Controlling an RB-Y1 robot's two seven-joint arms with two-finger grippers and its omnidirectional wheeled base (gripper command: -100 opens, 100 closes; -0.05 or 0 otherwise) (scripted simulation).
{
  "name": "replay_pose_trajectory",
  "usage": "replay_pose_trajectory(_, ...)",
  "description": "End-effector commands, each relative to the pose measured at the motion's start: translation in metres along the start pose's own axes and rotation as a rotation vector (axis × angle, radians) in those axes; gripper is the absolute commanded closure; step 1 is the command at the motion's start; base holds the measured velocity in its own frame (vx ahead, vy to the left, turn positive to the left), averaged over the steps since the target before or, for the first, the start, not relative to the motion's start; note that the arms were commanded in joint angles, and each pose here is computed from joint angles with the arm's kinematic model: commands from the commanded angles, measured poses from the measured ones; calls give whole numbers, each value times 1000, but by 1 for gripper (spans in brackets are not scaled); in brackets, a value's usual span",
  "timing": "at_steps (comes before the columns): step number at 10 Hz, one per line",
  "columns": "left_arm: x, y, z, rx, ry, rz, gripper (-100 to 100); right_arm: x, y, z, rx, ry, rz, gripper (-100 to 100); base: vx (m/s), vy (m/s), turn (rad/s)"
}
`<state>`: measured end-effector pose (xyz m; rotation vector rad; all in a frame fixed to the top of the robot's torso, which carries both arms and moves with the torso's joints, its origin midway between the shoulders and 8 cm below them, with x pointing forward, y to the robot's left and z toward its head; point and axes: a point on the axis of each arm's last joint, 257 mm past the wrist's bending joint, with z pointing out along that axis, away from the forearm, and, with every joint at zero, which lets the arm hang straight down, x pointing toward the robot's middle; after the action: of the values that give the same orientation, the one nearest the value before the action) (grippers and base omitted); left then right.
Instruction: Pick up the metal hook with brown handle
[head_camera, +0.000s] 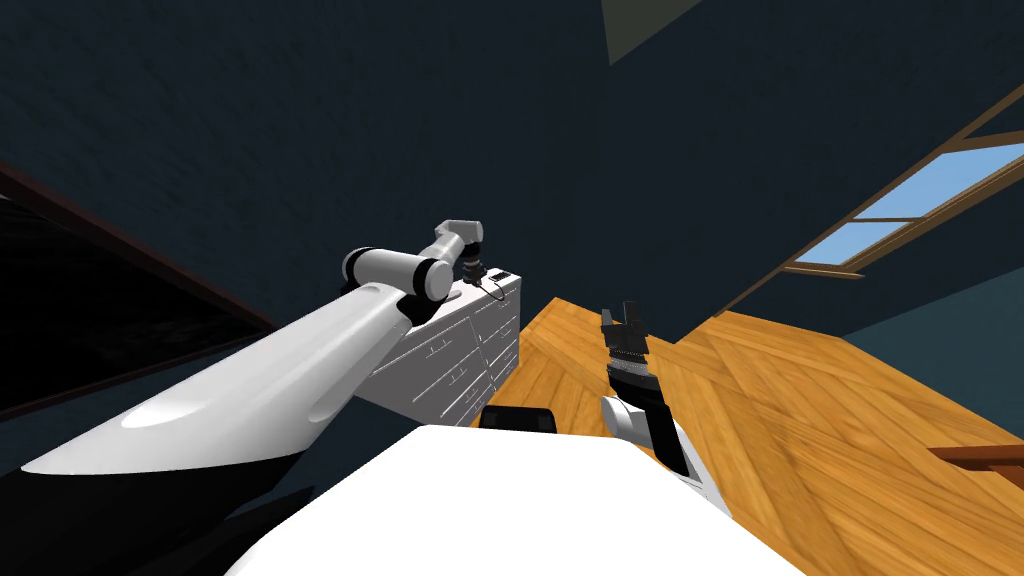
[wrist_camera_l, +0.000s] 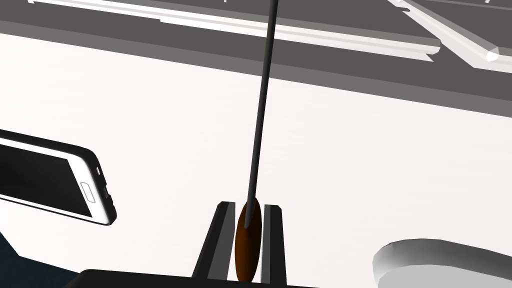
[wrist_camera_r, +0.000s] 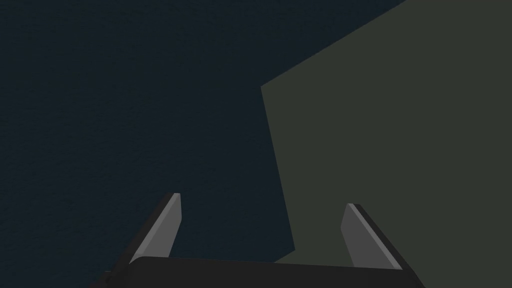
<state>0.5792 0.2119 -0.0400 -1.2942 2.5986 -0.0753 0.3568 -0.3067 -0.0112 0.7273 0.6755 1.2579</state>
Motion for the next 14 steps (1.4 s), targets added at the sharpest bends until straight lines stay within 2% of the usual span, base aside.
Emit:
replay_pose_trajectory(1, 2, 7, 4, -22, 16, -3, 100, 0, 0, 0, 0, 0, 0, 0, 4, -11, 13)
replay_pose_trajectory(2, 7, 15, 14, -49, 36, -9, 100, 0, 0, 0, 0, 0, 0, 0, 3, -7, -3)
replay_pose_trajectory(3, 7, 18, 16, -60, 43, -10, 100, 0, 0, 0, 0, 0, 0, 0, 11, 0, -8)
replay_pose_trajectory(4, 3, 10, 6, -31, 22, -4, 100, 0, 0, 0, 0, 0, 0, 0, 0, 0, 0)
replay_pose_trajectory(6, 11, 24, 21, -81, 57, -13, 100, 0, 0, 0, 0, 0, 0, 0, 3, 2, -3)
replay_pose_trajectory(9, 19, 32, 29, -111, 80, -18, 100, 0, 0, 0, 0, 0, 0, 0, 6, 2, -3)
replay_pose_trajectory(10, 7, 24, -3, -72, 45, -12, 100, 0, 0, 0, 0, 0, 0, 0, 12, -19, 19)
replay_pose_trajectory(11, 6, 23, -4, -68, 42, -11, 100, 0, 0, 0, 0, 0, 0, 0, 27, -20, 19)
replay_pose_trajectory(12, 5, 24, -17, -69, 40, -8, 100, 0, 0, 0, 0, 0, 0, 0, 27, -19, 12)
replay_pose_trajectory(13, 5, 24, -17, -69, 40, -8, 100, 0, 0, 0, 0, 0, 0, 0, 15, -18, 6)
replay_pose_trajectory(14, 5, 24, -25, -68, 38, -6, 100, 0, 0, 0, 0, 0, 0, 0, 10, -16, 5)
